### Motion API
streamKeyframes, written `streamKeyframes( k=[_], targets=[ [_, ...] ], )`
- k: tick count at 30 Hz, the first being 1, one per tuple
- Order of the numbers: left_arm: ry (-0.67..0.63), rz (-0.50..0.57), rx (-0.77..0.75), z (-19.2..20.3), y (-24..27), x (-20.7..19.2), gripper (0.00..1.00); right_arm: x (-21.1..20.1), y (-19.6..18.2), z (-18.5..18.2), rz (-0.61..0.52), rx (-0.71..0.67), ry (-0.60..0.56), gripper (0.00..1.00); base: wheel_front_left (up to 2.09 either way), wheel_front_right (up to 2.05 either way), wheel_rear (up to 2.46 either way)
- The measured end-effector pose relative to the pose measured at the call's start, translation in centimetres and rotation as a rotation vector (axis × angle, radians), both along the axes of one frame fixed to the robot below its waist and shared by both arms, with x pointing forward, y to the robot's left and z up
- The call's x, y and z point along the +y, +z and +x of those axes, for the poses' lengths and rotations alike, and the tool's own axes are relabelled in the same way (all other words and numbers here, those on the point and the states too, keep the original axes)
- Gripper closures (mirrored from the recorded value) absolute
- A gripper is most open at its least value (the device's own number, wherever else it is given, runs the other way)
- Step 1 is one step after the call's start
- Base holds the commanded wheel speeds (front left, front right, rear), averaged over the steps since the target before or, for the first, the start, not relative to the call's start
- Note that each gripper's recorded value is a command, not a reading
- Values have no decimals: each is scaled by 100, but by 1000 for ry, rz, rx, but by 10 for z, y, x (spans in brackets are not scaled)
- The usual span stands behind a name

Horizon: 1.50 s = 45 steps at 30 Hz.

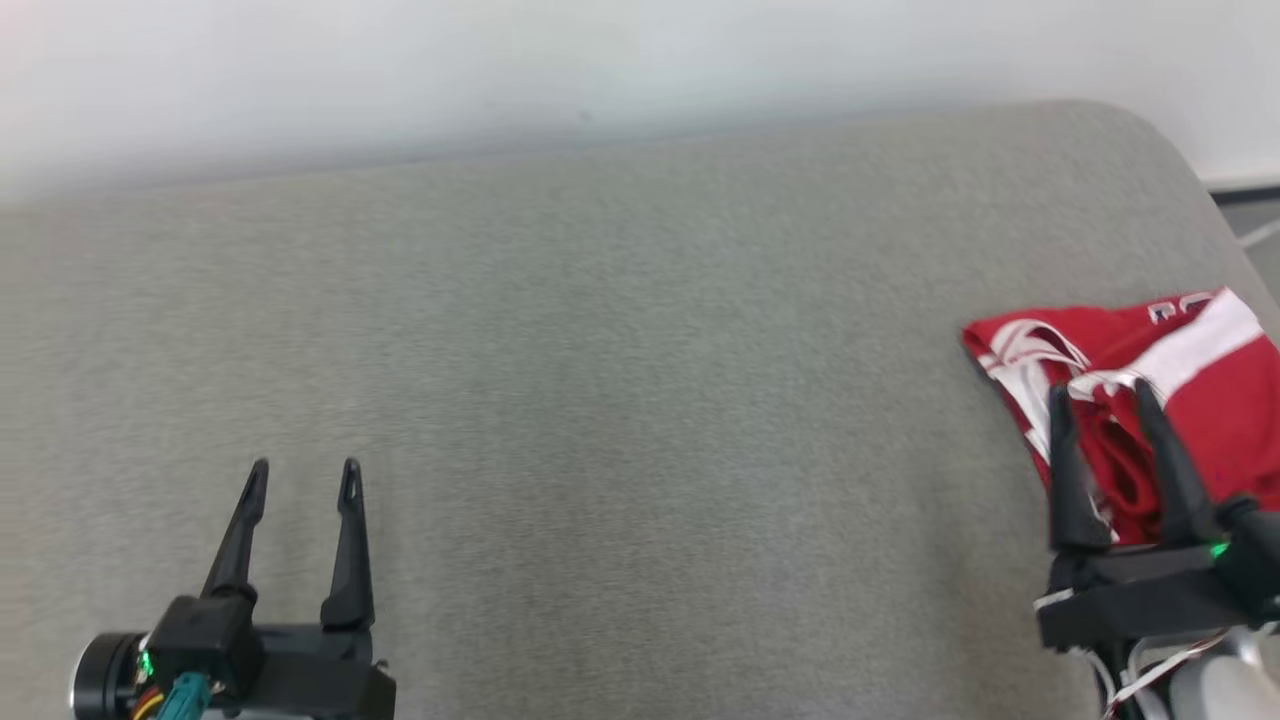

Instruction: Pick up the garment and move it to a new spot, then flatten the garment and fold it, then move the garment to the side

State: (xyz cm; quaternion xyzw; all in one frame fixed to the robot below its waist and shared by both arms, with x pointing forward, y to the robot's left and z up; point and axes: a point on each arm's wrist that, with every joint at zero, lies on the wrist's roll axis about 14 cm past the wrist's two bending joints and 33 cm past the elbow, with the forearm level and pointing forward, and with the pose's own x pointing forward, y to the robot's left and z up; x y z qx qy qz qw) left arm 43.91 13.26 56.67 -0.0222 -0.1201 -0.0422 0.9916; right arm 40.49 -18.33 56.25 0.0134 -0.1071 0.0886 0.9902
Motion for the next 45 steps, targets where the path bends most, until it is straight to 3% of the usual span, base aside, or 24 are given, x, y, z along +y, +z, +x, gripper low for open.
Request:
streamKeyframes(
  k=[9, 20, 45],
  targets=[
    [68, 18, -29, -37, 13, 30, 0, 37, -6, -16, -25, 38, 78, 0, 0, 0, 0],
    [91, 16, -28, -65, 14, 41, 0, 45, -11, -44, -31, 69, 89, 0, 0, 0, 0],
    [58, 37, 12, -66, 2, 34, 0, 38, -7, -56, -20, 71, 50, 0, 0, 0, 0]
  ],
)
